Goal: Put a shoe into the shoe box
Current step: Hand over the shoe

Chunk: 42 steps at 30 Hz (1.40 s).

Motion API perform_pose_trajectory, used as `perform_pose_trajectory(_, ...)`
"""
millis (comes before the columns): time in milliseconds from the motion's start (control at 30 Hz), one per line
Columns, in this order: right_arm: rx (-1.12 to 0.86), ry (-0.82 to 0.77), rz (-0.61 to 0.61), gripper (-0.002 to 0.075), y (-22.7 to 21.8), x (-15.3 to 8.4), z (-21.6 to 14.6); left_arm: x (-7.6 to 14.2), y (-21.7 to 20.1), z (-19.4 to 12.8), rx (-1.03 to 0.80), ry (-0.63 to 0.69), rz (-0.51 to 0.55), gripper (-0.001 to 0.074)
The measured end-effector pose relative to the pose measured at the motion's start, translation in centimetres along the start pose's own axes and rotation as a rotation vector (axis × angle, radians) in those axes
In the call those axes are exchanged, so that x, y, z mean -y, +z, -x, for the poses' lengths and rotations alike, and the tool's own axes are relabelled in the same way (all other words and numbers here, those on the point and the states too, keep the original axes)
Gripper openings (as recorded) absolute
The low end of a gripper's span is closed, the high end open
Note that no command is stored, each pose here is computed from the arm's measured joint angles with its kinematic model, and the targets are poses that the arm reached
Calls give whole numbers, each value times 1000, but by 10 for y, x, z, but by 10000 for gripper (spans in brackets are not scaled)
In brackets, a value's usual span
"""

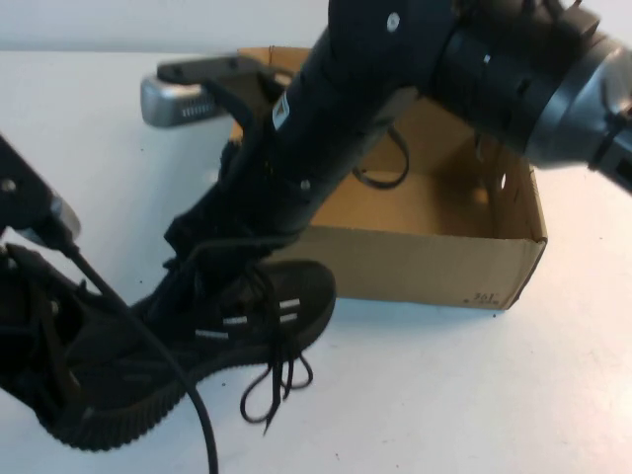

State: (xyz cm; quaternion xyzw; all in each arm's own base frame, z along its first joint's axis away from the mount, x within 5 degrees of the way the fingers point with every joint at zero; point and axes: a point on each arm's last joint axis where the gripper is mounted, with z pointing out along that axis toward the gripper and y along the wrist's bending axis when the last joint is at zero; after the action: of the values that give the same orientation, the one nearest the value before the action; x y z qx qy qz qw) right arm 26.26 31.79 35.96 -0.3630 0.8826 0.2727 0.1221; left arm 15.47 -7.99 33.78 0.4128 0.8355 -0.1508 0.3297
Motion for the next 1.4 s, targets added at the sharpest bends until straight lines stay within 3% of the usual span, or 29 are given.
perform_pose_trajectory(300,-119,41,-4,-6,32,15,-21,0,44,-34,-93,-124,-66,39)
perform_pose_trajectory(500,-133,-2,-3,12,40,18,-22,-2,50,-37,-99,-143,-70,38)
perform_pose_trajectory(767,-165,-67,-12,174,55,26,-22,-1,50,-43,-148,-120,-73,38)
perform_pose_trajectory(1033,-189,-460,-63,282,54,33,-23,-1,50,-44,-163,-110,-73,38)
perform_pose_trajectory(1233,-234,-664,-150,547,50,44,-23,-1,50,-46,-181,-100,-75,37)
perform_pose_trajectory(1400,-223,-765,-97,575,50,39,-23,-1,50,-46,-182,-100,-76,37)
